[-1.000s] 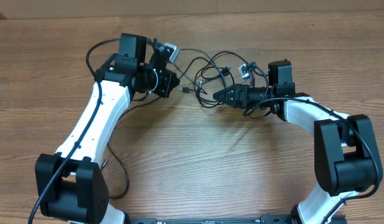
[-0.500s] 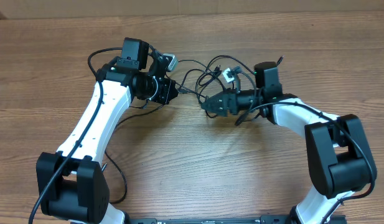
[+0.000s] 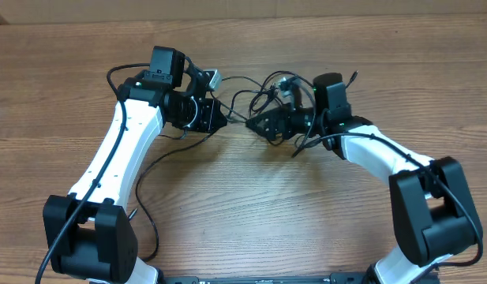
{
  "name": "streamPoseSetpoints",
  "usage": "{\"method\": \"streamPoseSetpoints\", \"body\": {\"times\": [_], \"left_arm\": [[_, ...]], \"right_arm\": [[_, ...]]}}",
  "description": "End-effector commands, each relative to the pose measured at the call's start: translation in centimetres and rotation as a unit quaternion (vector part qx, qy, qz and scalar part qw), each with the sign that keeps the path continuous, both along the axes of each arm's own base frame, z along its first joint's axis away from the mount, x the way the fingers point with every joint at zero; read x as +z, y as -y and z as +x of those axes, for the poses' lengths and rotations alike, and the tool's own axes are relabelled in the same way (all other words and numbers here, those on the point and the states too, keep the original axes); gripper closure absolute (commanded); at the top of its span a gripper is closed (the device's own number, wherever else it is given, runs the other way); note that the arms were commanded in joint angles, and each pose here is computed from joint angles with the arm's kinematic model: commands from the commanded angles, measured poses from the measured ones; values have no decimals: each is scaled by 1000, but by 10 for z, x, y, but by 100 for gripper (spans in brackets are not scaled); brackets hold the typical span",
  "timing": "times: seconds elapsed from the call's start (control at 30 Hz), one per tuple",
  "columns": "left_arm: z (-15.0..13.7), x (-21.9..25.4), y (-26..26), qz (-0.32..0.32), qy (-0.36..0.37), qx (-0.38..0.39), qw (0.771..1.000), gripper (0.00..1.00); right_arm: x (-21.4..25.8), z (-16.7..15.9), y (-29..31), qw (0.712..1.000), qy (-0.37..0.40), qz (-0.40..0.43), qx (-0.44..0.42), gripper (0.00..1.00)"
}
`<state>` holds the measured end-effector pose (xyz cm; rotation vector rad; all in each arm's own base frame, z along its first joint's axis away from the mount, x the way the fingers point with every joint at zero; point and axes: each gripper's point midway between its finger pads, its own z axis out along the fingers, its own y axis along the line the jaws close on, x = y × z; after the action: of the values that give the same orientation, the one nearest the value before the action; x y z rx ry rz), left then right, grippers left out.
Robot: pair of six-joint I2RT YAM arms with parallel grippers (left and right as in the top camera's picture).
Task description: Untangle cables
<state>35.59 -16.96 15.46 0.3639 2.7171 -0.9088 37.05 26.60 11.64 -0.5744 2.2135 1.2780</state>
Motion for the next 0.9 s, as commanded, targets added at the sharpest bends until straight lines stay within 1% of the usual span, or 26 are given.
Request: {"method": "streamPoseSetpoints", "body": {"times": [0.0, 0.1, 0.17, 0.2, 0.23, 0.27, 0.3, 0.33, 0.37, 0.47, 0.57, 0.77, 0.87], "left_arm": [[-4, 18, 16, -62, -15, -13, 998, 96], [-8, 19, 17, -70, -28, -13, 997, 96], [-10, 20, 15, -70, -36, -10, 997, 96], [-12, 21, 14, -70, -42, -8, 997, 96], [-14, 22, 12, -69, -48, -6, 996, 96], [-15, 24, 11, -68, -53, -4, 996, 96], [-15, 25, 9, -65, -55, -2, 996, 96], [-15, 28, 7, -65, -56, 0, 996, 96], [-14, 31, 6, -65, -57, 3, 996, 96], [-9, 49, -2, -67, -51, 15, 996, 96], [2, 74, -11, -71, -24, 27, 997, 96], [30, 139, -33, -87, 62, 64, 992, 96], [48, 179, -45, -103, 115, 100, 983, 96]], "right_arm": [[8, -3, -20, 997, 72, -33, 22, 14], [0, 0, -27, 994, 86, -69, 0, 15], [-4, 1, -28, 992, 91, -85, -12, 21], [-5, 3, -28, 991, 94, -91, -17, 30], [-5, 4, -28, 991, 96, -94, -21, 47], [-5, 6, -27, 990, 98, -97, -25, 70], [-5, 7, -26, 990, 100, -97, -28, 83], [-5, 10, -24, 990, 100, -98, -33, 94], [-4, 12, -21, 990, 96, -96, -40, 96], [-3, 24, -5, 991, 62, -84, -80, 96], [-4, 38, 17, 989, 17, -69, -132, 96], [-11, 58, 67, 969, -77, -45, -229, 96], [-17, 62, 89, 959, -104, -46, -259, 96]]}}
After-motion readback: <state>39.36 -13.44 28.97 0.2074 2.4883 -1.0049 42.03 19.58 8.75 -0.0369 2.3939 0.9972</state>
